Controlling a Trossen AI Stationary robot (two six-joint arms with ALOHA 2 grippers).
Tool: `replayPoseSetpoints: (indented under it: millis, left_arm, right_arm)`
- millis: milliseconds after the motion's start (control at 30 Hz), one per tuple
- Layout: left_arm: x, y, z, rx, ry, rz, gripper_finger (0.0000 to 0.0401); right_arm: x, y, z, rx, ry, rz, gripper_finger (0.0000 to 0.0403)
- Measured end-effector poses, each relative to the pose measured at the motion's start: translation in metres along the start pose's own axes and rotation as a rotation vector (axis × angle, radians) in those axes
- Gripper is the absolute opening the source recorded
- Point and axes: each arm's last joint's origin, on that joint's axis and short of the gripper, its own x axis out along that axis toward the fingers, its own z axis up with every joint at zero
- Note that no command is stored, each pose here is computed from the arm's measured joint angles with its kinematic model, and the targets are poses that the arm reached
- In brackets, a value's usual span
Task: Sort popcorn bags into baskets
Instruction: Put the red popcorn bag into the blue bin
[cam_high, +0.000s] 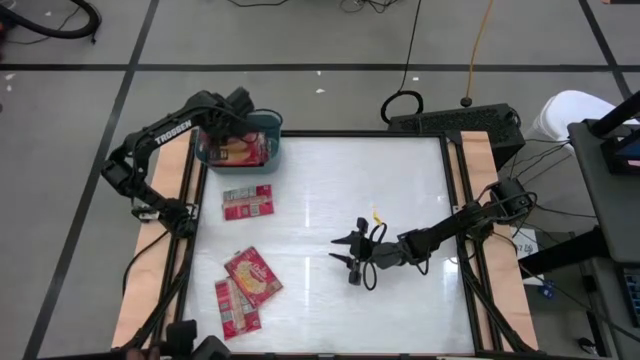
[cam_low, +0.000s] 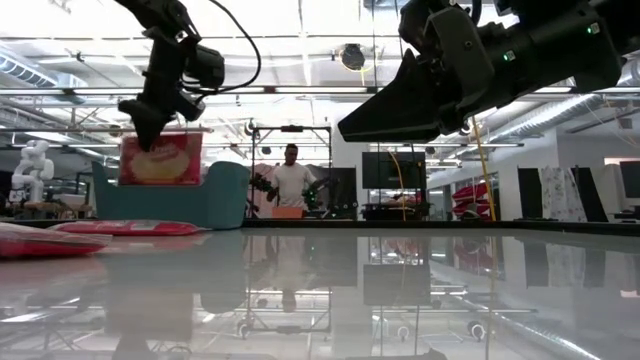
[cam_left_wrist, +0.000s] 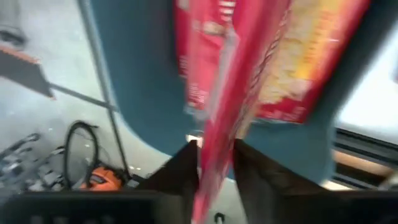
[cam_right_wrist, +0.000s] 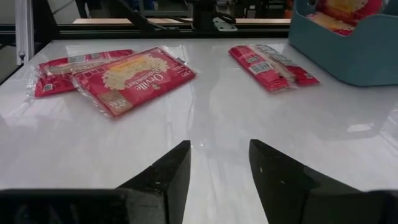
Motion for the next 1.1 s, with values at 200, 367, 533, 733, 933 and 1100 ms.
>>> replayPoseSetpoints:
  millis: [200,367,533,733,933,1100]
  left_arm:
    - [0.000,0.008,0.003,-0.057,0.011,0.114,0.0206]
    - [-0.002,0.017,0.007,-0.243,0.016,0.263,0.0238]
    - [-0.014,0.006,0.007,-0.436,-0.074,0.198,0.0215]
    - [-0.047,-0.035,0.001,-0.507,-0.365,-0.088,0.0142]
    - [-0.058,-0.107,-0.006,-0.354,-0.581,-0.110,0.0093]
    - [-0.044,-0.168,-0.015,-0.274,-0.712,-0.162,0.0094]
  right_arm:
    - [0.000,0.000,0.000,0.000,0.000,0.000,0.0155]
    - [0.000,0.000,0.000,0.000,0.000,0.000,0.0155]
    - [0.000,0.000,0.000,0.010,0.000,0.000,0.0155]
    - [0.000,0.000,0.001,0.084,-0.013,0.002,0.0155]
    - [0.001,0.002,0.006,0.137,-0.031,0.007,0.0155]
    - [0.016,0.015,0.015,0.122,-0.012,0.015,0.0155]
